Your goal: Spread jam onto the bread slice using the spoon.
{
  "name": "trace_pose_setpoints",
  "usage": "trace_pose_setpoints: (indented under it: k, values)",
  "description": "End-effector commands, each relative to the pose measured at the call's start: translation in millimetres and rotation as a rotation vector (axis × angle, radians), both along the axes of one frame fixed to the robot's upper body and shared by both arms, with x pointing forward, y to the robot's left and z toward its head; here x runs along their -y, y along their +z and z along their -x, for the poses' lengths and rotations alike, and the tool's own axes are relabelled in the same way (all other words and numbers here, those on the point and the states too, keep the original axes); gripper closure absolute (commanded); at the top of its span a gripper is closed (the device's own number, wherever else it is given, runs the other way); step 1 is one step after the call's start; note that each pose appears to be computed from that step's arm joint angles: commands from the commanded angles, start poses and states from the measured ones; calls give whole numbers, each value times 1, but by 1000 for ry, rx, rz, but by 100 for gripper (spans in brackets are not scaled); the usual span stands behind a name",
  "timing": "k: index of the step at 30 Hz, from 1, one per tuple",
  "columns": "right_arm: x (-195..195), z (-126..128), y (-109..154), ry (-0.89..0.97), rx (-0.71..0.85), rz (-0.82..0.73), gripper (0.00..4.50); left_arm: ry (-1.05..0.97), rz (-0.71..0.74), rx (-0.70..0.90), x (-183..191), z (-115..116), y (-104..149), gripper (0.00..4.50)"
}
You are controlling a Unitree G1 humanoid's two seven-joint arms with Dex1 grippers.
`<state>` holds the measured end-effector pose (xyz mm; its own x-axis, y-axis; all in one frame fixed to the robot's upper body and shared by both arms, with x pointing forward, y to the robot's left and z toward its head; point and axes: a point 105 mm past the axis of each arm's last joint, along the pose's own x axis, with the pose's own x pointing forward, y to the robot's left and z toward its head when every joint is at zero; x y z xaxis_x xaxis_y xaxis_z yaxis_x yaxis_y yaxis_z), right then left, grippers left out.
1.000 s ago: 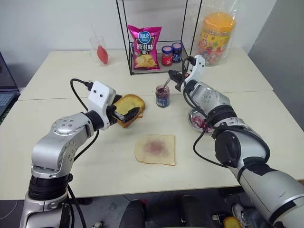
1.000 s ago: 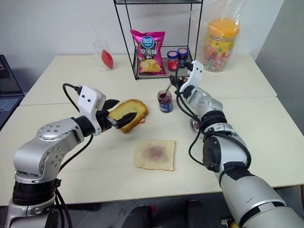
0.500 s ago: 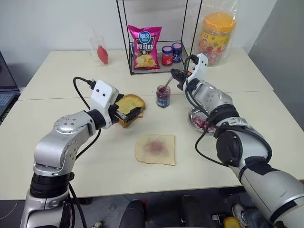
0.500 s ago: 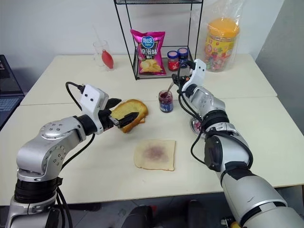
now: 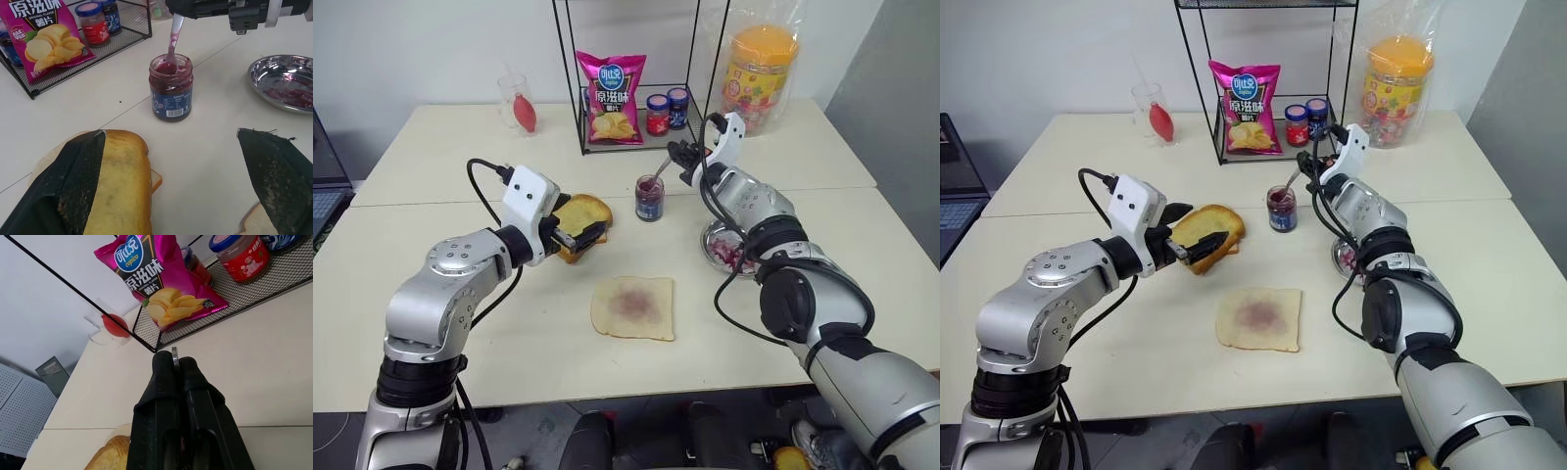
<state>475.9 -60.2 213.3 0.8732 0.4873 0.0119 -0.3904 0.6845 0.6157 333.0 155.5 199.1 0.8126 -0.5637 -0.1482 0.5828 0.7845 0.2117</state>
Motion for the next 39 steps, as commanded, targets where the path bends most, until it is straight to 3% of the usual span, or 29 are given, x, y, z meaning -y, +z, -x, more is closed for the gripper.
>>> trace_pose_setpoints:
  k: [1, 12, 32, 39]
  values:
    - [8, -1, 18, -19, 55, -33, 446, -9, -3, 56, 2, 0, 13, 0]
    - [10, 1, 24, -10, 118, 21, 446, -25, -3, 59, 6, -1, 14, 0]
    - [20, -1, 20, -41, 8, -146, 446, -26, 1, 69, 7, -3, 15, 0]
    - [29, -1, 30, -56, 11, -210, 446, -37, 38, 81, 9, -3, 20, 0]
